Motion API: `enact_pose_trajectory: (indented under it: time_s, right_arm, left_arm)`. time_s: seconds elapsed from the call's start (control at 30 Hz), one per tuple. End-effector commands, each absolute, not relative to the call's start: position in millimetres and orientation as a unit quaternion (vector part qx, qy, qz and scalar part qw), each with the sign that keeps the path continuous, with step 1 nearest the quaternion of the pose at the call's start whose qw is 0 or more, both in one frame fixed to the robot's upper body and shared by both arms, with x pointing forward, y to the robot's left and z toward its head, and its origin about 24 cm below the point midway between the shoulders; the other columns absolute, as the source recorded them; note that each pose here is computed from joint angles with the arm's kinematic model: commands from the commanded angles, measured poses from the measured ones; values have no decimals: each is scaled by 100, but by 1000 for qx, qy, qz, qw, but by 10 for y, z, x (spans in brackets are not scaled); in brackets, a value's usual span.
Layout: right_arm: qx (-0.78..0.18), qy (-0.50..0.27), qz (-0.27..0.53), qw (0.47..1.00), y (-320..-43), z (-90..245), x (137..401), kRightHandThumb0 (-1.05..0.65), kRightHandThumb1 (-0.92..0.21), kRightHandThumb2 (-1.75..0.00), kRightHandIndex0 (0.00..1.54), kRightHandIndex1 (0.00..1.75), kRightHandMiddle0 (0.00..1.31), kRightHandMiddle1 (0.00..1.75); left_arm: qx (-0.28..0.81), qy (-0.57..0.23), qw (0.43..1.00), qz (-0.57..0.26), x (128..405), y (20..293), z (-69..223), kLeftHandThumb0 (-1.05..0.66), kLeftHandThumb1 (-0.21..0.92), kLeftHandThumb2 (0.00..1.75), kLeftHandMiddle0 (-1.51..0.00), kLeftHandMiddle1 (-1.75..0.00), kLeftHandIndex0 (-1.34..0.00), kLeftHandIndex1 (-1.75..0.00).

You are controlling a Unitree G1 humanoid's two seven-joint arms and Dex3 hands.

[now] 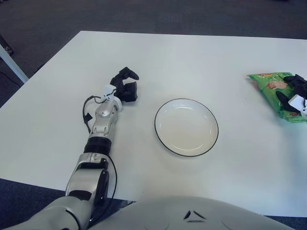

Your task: Put the snack into the plate.

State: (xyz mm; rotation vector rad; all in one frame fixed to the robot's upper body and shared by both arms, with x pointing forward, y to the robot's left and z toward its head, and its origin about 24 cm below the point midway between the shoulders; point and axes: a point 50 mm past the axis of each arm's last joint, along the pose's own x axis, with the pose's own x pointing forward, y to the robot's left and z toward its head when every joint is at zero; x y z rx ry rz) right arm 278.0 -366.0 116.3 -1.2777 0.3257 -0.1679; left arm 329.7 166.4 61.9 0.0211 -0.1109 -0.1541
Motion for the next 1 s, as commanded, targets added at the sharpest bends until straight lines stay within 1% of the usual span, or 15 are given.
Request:
enact_pose_trajectory:
  time_s: [0.0,0.17,0.37,0.43,0.47,0.5,0.53,0.57,0.6,0.67,0.7,0.73,0.8,0.87,0.97]
  right_arm:
    - [-585,215,-20,782,-3617,847,2704,-100,-92,-100,0,0,0,66]
    - [-584,235,-13,777,-3606,801,2696,-99,-92,-100,0,0,0,65]
    - [-580,243,-11,778,-3589,784,2683,-94,-92,-91,5,2,0,78]
    - [-582,243,-17,776,-3587,785,2678,-91,-92,-86,7,16,0,85]
    - [-583,243,-20,775,-3587,784,2677,-85,-91,-77,5,43,0,99]
    - [-585,243,-25,773,-3593,777,2680,-82,-91,-72,3,61,0,108]
    - [-587,243,-29,772,-3598,773,2682,-79,-89,-71,2,71,0,115]
    - [-594,239,-37,767,-3598,771,2685,-75,-85,-71,1,87,0,127]
    - [-600,236,-42,763,-3599,772,2685,-67,-83,-73,1,102,6,136]
    - [-612,229,-54,755,-3603,765,2684,-51,-70,-85,3,142,25,159]
    - [-618,220,-68,751,-3607,764,2684,-47,-64,-92,5,154,32,165]
    - [-623,214,-78,749,-3610,763,2684,-38,-55,-101,18,152,40,167]
    - [-628,184,-121,746,-3610,772,2685,-15,-26,-130,52,147,62,171]
    - [-630,152,-162,744,-3622,794,2676,-8,-14,-143,67,143,71,173]
    - [-630,120,-200,741,-3665,892,2656,-2,-4,-152,80,139,77,174]
  left_arm:
    - [17,10,997,-70,3160,1722,315,-46,38,124,-119,-175,-56,-175]
    - [15,10,997,-69,3159,1725,318,-46,38,124,-119,-175,-56,-175]
    - [11,8,998,-69,3158,1726,322,-46,38,123,-119,-175,-56,-175]
    - [12,6,998,-69,3156,1725,325,-46,38,123,-119,-175,-56,-175]
    - [13,6,998,-69,3155,1725,326,-46,39,123,-119,-175,-56,-175]
    - [13,6,997,-69,3155,1725,326,-46,39,123,-119,-175,-56,-175]
    - [13,6,997,-69,3155,1725,326,-46,39,123,-119,-175,-56,-175]
    - [14,6,997,-69,3154,1725,327,-46,39,123,-119,-175,-56,-175]
    - [15,6,997,-69,3151,1722,327,-46,39,123,-118,-175,-56,-175]
    - [15,6,997,-69,3148,1720,328,-46,39,123,-118,-175,-56,-175]
    - [16,6,998,-69,3147,1720,328,-46,39,123,-118,-175,-56,-175]
    - [16,6,998,-68,3147,1720,328,-46,39,123,-118,-175,-56,-175]
    - [15,6,998,-67,3151,1720,334,-46,39,123,-118,-175,-56,-175]
    - [16,6,998,-66,3152,1720,337,-46,39,123,-118,-175,-56,-175]
    - [16,6,998,-65,3153,1719,339,-46,39,123,-118,-175,-56,-175]
